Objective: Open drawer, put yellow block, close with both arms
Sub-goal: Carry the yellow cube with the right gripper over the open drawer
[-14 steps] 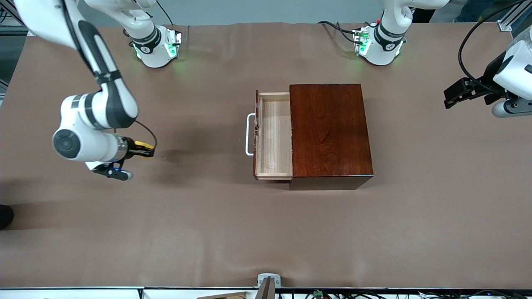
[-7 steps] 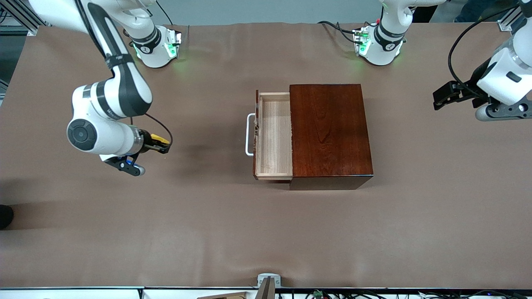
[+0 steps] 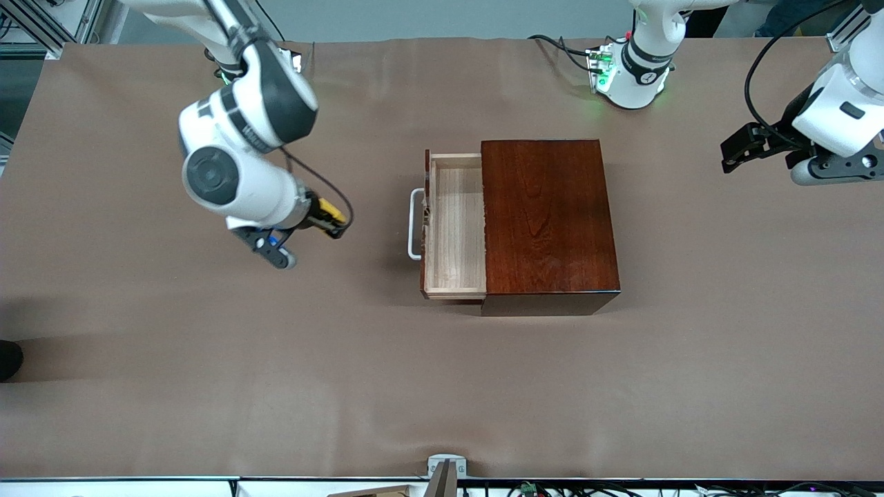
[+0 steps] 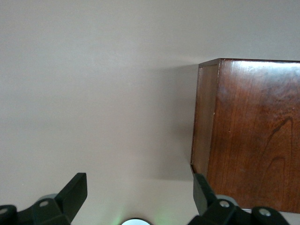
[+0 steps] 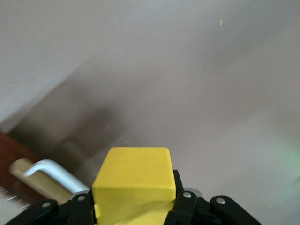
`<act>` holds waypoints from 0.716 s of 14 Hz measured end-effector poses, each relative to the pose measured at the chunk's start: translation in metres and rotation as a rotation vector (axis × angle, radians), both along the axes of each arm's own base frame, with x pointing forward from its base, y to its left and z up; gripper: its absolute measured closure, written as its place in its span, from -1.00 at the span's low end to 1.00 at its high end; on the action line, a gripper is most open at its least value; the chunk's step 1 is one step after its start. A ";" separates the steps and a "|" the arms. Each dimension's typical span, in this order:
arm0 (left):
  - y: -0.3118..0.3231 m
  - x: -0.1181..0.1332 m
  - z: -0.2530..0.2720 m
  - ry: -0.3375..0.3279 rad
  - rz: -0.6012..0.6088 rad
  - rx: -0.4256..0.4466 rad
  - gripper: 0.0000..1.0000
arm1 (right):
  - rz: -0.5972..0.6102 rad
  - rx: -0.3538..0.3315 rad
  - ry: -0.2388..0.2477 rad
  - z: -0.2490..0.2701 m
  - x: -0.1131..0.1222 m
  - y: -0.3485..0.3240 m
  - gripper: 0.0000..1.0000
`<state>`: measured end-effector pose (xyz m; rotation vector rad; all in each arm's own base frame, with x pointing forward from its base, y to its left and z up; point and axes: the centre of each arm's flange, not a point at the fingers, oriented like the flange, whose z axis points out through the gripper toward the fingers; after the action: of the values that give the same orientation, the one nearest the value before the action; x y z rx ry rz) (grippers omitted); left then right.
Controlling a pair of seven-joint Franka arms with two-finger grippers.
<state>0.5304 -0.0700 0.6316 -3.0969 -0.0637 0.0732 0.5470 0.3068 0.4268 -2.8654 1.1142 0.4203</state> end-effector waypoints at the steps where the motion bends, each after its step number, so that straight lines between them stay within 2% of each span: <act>1: 0.002 0.000 0.001 -0.005 0.004 0.000 -1.00 | -0.054 -0.009 -0.008 0.011 -0.007 0.020 -0.12; 5: 0.008 0.002 0.005 -0.019 0.014 -0.002 -1.00 | -0.235 -0.034 -0.021 0.023 -0.031 0.084 -0.12; 8: 0.011 0.002 0.005 -0.019 0.020 -0.002 -1.00 | -0.421 -0.034 -0.035 0.007 -0.036 0.116 -0.12; 10: 0.011 0.002 0.005 -0.019 0.020 -0.002 -1.00 | -0.490 -0.044 -0.027 -0.006 -0.046 0.138 -0.12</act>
<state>0.5325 -0.0590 0.6366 -3.0996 -0.0960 0.0445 0.5005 0.4444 0.4211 -2.4896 1.7648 0.3277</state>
